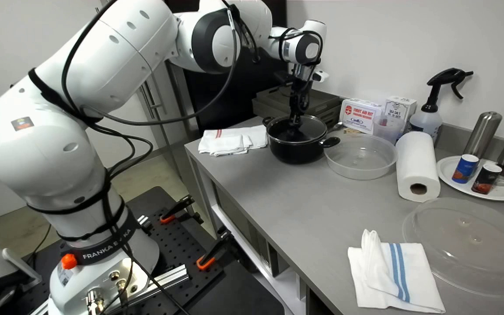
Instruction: Put the lid on the black pot
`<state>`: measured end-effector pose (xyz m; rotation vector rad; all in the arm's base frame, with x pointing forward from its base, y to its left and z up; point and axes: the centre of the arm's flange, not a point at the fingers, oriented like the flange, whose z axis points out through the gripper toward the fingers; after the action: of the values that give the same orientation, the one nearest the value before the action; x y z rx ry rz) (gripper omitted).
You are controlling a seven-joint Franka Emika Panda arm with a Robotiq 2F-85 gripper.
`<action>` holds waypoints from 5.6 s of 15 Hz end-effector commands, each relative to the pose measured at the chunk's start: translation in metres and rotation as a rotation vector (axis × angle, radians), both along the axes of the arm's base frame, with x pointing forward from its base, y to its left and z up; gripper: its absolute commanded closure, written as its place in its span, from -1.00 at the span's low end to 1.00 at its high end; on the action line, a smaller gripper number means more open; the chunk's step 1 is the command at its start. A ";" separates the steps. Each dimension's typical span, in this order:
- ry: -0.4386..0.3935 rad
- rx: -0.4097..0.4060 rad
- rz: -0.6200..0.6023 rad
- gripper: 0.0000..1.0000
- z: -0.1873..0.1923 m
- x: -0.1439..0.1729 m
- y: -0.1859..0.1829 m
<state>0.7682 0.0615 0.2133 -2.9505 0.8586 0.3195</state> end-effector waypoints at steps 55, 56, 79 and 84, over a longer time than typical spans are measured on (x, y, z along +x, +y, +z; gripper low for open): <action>-0.288 -0.080 0.169 -1.00 0.128 -0.113 -0.070; -0.295 -0.084 0.167 -1.00 0.130 -0.121 -0.075; -0.264 -0.145 0.118 -1.00 0.121 -0.216 -0.138; -0.264 -0.145 0.118 -1.00 0.121 -0.216 -0.138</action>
<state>0.5523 -0.0770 0.3340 -3.0849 0.7031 -0.1331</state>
